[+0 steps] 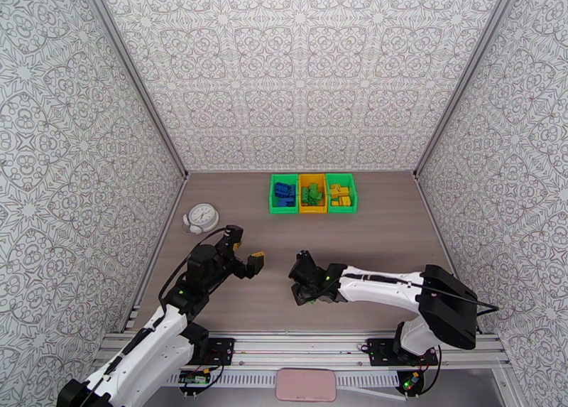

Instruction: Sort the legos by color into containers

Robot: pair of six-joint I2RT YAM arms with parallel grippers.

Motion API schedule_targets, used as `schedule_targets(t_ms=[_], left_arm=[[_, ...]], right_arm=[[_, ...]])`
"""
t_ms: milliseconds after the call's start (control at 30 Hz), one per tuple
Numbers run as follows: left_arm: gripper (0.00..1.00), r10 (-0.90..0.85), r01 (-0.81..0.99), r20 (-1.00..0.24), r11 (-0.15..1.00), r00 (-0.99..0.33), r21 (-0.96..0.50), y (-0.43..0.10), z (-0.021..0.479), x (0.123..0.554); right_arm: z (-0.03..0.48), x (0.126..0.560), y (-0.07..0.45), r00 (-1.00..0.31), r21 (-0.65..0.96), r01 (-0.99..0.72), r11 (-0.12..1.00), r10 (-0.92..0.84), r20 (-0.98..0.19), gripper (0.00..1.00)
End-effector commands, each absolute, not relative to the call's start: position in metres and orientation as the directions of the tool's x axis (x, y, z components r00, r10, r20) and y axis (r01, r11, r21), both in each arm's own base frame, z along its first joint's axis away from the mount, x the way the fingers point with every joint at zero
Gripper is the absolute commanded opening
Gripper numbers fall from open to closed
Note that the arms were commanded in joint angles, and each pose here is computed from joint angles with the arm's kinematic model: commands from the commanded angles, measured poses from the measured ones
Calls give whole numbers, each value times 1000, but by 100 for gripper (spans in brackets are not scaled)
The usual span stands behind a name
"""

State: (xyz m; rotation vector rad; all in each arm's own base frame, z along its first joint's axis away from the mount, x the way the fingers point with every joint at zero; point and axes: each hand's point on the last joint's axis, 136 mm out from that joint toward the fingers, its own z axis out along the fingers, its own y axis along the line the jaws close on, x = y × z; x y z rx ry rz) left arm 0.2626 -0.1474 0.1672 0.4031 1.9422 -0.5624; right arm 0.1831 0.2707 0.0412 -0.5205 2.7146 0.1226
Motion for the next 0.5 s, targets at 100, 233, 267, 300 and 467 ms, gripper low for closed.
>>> schedule_targets(t_ms=[100,233,267,300,467], left_arm=[[100,39,492,-904,848,-425,-195,-142,162,263],[100,61,508,-904,842,-422,-180,-144,162,261],[100,62,509,-906,842,-419,-178,-144,163,262],[100,66,513,-907,840,-417,-175,-145,163,262],[100,79,531,-912,832,-403,-163,-147,165,261]], right_arm=[[34,186,279,-878,18,-361,933,-333,-345,75],[26,187,281,-883,-3,-364,931,-346,-317,66],[26,187,282,-883,-4,-366,930,-349,-314,62],[26,187,282,-883,-6,-365,931,-349,-313,59],[26,190,278,-888,-21,-350,937,-338,-313,40]])
